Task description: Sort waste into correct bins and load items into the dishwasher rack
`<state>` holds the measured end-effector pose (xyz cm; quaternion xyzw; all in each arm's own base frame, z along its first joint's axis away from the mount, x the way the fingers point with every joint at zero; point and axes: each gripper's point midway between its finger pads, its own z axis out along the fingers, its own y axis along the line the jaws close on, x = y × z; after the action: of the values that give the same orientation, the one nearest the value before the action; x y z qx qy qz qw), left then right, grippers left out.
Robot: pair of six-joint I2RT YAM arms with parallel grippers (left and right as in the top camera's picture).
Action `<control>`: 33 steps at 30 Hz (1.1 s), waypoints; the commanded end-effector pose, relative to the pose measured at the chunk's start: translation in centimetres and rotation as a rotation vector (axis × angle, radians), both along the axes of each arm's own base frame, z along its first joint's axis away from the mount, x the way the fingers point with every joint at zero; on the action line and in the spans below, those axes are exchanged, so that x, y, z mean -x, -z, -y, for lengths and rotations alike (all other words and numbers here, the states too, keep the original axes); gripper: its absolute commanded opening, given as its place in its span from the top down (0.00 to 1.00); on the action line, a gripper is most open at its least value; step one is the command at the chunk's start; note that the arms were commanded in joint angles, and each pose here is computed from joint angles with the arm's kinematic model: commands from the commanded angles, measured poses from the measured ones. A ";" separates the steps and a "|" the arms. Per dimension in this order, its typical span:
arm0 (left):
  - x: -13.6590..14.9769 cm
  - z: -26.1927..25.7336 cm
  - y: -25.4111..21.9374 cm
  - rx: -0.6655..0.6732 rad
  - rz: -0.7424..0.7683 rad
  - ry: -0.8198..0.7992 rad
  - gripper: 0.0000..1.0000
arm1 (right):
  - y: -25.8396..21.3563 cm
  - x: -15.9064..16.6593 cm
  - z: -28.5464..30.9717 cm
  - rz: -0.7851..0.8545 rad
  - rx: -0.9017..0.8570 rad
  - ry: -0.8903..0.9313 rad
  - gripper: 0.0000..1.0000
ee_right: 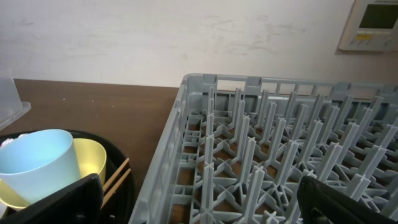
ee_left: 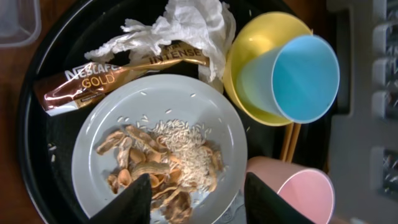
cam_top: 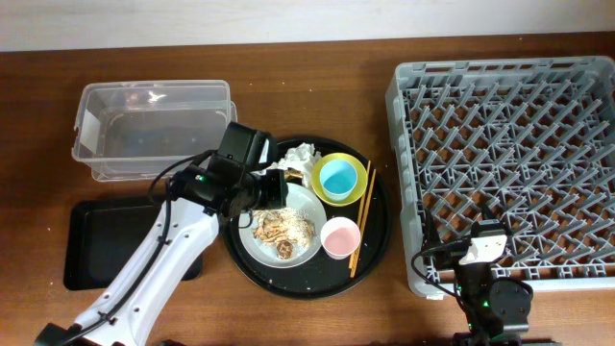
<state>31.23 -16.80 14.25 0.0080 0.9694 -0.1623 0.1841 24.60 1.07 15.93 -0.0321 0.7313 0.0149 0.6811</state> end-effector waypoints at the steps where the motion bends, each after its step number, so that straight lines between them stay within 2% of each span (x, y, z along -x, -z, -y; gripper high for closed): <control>1: -0.9 0.3 -0.1 0.025 -0.004 -0.108 0.56 | 0.2 0.0 0.3 -0.002 -0.001 0.012 0.01; 7: -1.7 5.7 3.2 0.036 -0.003 -0.019 0.56 | 0.2 0.0 0.3 -0.002 -0.001 0.012 0.02; 11: -1.8 5.4 5.6 -0.026 -0.039 -0.028 0.56 | 0.2 0.0 0.3 -0.002 -0.001 0.012 0.02; 17: -0.2 6.7 7.3 -0.064 -0.081 0.021 0.60 | 0.2 0.0 0.3 -0.002 -0.001 0.012 0.02; 20: 0.5 7.2 9.0 -0.136 -0.084 0.045 0.60 | 0.2 0.0 0.3 -0.002 -0.001 0.012 0.01; 33: 2.1 9.6 10.3 -0.135 -0.103 0.096 0.60 | 0.2 0.0 0.3 -0.002 -0.001 0.012 0.02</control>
<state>29.10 -25.64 3.91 0.0560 0.9856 -0.1045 0.1204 24.60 1.07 15.93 -0.0320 0.7313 0.0150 0.6811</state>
